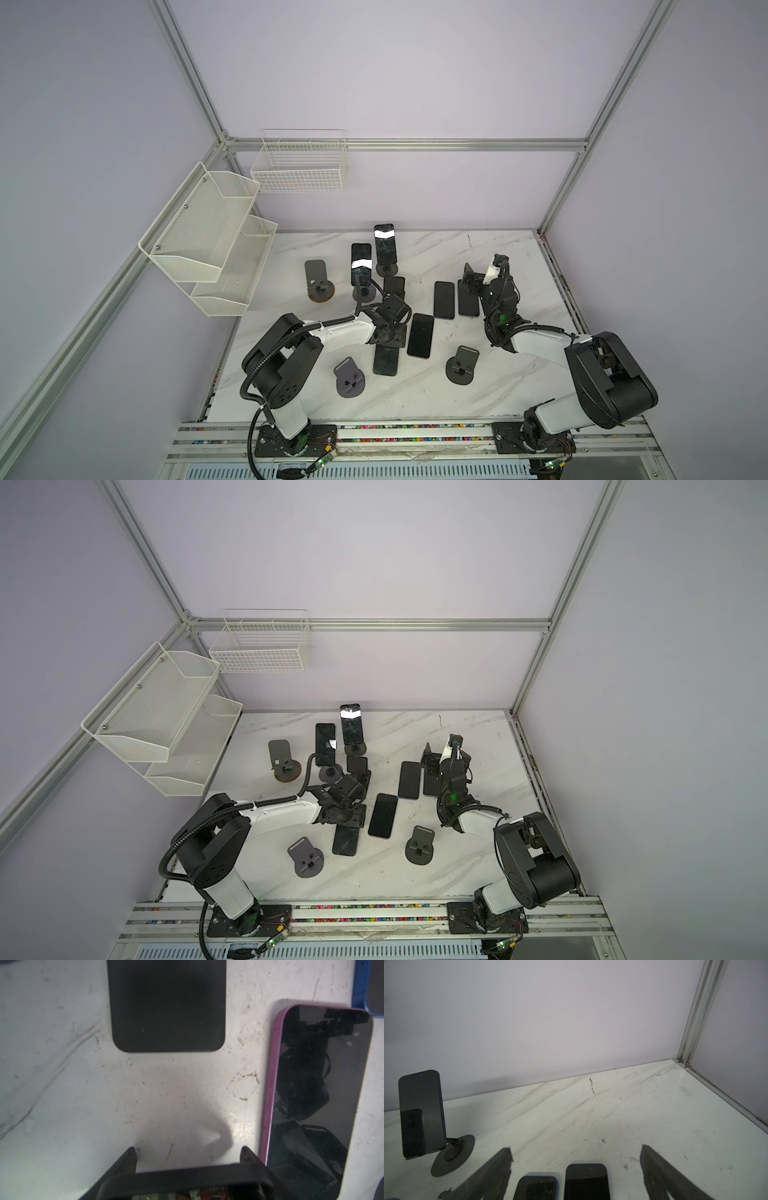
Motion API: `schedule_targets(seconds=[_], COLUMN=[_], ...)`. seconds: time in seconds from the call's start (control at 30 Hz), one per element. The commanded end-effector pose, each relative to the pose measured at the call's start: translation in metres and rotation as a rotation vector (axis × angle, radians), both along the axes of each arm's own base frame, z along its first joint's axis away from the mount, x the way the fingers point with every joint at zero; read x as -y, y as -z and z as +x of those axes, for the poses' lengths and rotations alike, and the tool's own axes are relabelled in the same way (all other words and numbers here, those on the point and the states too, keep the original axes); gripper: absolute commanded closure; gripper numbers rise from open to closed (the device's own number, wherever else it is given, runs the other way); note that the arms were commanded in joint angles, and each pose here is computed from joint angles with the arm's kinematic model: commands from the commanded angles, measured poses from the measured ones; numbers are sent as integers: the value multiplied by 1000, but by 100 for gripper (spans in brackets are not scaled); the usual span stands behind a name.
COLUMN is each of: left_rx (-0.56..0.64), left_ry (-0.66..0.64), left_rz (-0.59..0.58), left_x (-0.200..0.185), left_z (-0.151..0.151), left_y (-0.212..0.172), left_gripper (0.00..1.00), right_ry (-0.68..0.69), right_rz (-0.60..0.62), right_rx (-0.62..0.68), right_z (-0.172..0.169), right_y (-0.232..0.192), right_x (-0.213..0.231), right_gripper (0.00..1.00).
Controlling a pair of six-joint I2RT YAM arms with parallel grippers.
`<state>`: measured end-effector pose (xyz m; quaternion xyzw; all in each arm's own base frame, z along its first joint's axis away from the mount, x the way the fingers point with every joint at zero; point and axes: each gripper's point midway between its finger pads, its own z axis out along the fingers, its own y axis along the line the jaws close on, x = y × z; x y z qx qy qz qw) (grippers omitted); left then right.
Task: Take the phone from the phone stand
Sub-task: 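Lower the black phone flat beside the purple-cased phone and open the left gripper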
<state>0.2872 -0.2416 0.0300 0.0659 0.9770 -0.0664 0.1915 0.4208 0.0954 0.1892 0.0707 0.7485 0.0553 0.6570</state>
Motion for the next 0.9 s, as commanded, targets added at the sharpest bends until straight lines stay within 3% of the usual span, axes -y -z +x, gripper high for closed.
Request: schedule_targets(seconds=[0.0, 0.3, 0.87], left_rx=[-19, -62, -155], left_ry=[30, 34, 27], left_rz=[66, 121, 91], left_x=[-1, -1, 1], left_z=[-6, -15, -32], left_y=[24, 50, 74], left_gripper=[36, 32, 25], right_ry=[1, 3, 1], right_rz=[-2, -1, 2], right_rx=[27, 29, 35], right_z=[2, 1, -1], right_y=[-10, -10, -11], right_x=[0, 0, 1], right_gripper=[3, 3, 3])
